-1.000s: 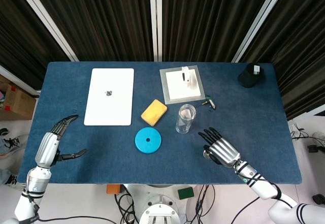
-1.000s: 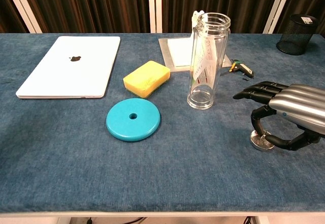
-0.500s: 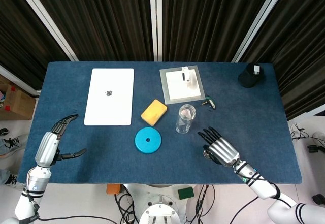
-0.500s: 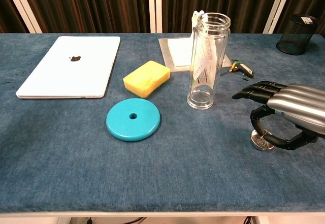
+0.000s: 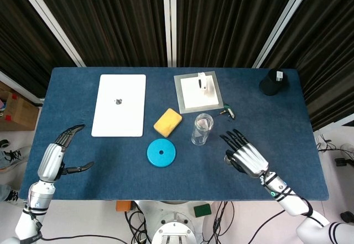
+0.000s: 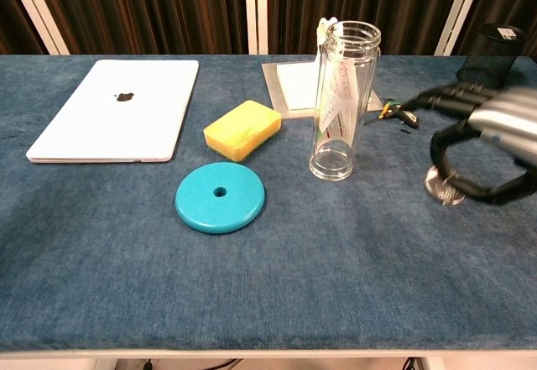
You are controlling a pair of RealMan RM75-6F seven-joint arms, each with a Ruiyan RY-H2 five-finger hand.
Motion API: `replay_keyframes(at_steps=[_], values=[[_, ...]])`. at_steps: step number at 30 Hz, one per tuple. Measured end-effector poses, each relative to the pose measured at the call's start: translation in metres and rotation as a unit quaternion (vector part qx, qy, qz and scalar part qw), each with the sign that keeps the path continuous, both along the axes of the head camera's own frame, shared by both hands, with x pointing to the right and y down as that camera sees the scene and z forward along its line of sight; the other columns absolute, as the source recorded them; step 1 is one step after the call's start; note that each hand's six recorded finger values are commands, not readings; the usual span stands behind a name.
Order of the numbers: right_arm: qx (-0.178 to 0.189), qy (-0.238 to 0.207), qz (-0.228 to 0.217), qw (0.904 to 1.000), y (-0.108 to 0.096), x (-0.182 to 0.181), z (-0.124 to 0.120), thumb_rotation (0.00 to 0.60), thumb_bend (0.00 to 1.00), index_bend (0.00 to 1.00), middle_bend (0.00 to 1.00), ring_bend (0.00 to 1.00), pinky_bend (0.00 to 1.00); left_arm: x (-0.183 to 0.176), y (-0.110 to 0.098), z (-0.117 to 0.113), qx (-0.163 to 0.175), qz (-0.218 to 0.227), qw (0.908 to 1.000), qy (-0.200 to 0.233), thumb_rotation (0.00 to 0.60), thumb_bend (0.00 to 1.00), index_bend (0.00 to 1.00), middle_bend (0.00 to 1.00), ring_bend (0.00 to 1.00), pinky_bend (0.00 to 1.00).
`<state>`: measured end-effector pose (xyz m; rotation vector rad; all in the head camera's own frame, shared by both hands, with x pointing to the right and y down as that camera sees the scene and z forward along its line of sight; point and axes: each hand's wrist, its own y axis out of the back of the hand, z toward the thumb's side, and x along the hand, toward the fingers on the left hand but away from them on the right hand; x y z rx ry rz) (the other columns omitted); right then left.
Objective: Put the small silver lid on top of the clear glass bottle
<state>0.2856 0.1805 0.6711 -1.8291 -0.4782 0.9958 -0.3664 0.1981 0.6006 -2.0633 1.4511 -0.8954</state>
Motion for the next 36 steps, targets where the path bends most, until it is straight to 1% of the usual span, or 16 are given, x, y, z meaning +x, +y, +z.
replay_keyframes(at_steps=[4,7,13,19,23,32,36], values=[[0.047,-0.019,0.004,0.9987,-0.019,0.002,-0.03,0.6,0.43,0.62,0.06,0.0,0.0,0.003,0.0,0.001,0.0,0.003,1.0,0.002,0.6,0.05,0.15,0.16,0.16,0.19],[0.071,-0.028,0.003,0.997,-0.035,-0.001,-0.047,0.6,0.42,0.63,0.06,0.0,0.0,0.004,0.0,0.001,-0.001,0.004,1.0,0.003,0.6,0.05,0.15,0.16,0.16,0.19],[0.11,-0.046,-0.006,0.9928,-0.069,-0.018,-0.075,0.6,0.4,0.64,0.07,0.0,0.0,0.003,0.001,0.002,-0.003,0.001,1.0,0.004,0.6,0.05,0.15,0.16,0.16,0.19],[0.142,-0.061,-0.022,0.9878,-0.097,-0.044,-0.095,0.6,0.39,0.64,0.07,0.0,0.0,0.002,-0.001,0.004,-0.005,-0.001,1.0,0.003,0.6,0.05,0.15,0.16,0.16,0.19],[0.15,-0.069,-0.028,0.9859,-0.106,-0.056,-0.096,0.6,0.39,0.64,0.07,0.0,0.0,0.0,-0.001,0.004,-0.006,-0.002,1.0,0.004,0.6,0.05,0.15,0.16,0.16,0.18],[0.164,-0.089,-0.027,0.9821,-0.112,-0.067,-0.081,0.6,0.38,0.64,0.08,0.0,0.0,-0.004,0.0,0.005,-0.008,-0.005,1.0,0.001,0.6,0.05,0.15,0.16,0.16,0.19],[0.164,-0.096,-0.024,0.9814,-0.115,-0.072,-0.078,0.6,0.38,0.64,0.08,0.0,0.0,-0.003,-0.001,0.006,-0.01,-0.004,0.9999,0.001,0.6,0.05,0.15,0.16,0.16,0.19]])
